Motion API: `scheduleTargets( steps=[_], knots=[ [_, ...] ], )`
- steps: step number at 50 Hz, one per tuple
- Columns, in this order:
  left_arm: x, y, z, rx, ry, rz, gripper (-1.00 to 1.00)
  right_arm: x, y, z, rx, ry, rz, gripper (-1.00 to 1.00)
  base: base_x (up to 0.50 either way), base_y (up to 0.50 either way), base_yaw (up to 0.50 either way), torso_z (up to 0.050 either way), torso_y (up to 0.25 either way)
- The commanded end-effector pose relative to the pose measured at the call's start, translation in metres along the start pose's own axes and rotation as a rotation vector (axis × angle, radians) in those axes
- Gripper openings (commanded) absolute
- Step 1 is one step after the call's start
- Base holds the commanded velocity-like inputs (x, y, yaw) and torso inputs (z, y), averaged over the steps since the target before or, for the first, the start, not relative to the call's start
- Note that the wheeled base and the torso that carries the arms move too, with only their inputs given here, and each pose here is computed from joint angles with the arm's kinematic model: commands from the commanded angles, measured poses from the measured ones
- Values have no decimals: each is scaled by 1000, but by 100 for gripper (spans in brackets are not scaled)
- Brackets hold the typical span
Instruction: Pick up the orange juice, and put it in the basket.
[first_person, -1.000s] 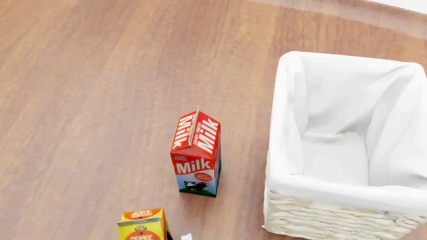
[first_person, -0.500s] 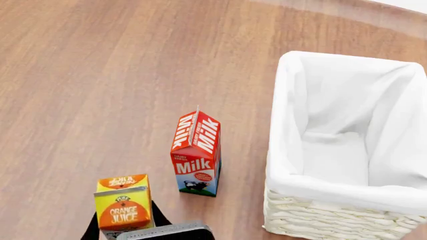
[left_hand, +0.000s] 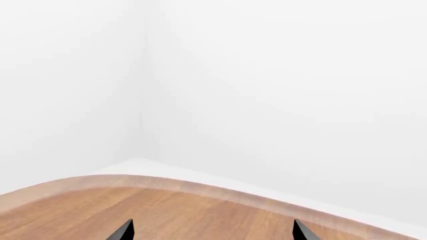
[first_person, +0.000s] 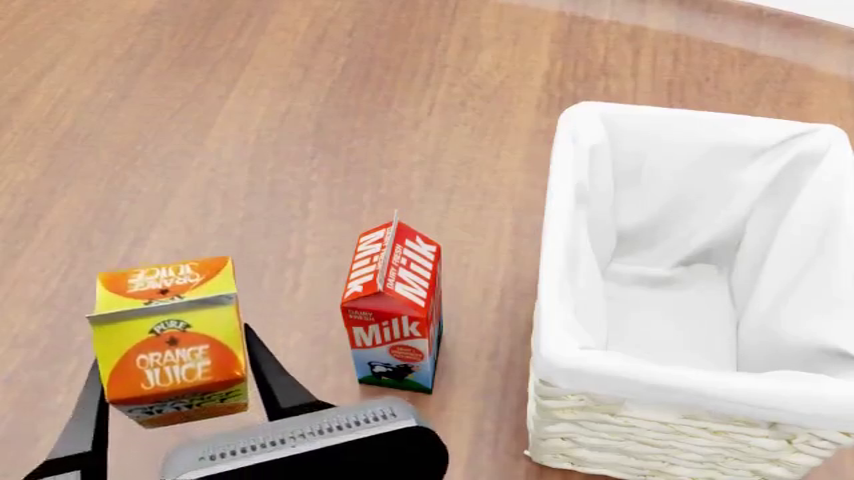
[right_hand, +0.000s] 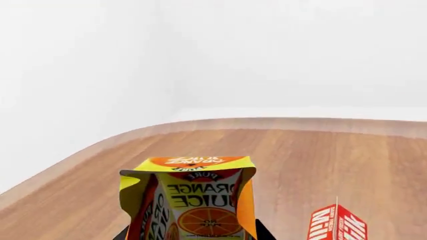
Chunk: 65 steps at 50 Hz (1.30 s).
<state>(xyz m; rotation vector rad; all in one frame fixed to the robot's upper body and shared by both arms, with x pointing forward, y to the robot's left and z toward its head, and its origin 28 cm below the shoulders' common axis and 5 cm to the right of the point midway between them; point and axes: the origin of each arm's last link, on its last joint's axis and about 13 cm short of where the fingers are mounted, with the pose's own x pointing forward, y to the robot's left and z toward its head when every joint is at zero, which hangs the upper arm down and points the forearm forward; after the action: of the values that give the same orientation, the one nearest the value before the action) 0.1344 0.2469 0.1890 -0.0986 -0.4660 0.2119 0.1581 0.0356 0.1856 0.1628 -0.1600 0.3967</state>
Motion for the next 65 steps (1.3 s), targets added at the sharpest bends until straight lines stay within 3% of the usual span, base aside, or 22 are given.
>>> scheduleTargets(
  steps=[1,37,65],
  knots=[
    [4,3,-2,4,-5,-2,100,0,2,34,9,-141,28,-100,0,0,0,0,0],
    [4,3,-2,2,-8,1,100,10,-38,68,27,-232,-97,-100,0,0,0,0,0],
    [4,3,-2,5,-9,2,100,12,-89,111,-97,-292,-291,-100,0,0,0,0,0]
  ],
)
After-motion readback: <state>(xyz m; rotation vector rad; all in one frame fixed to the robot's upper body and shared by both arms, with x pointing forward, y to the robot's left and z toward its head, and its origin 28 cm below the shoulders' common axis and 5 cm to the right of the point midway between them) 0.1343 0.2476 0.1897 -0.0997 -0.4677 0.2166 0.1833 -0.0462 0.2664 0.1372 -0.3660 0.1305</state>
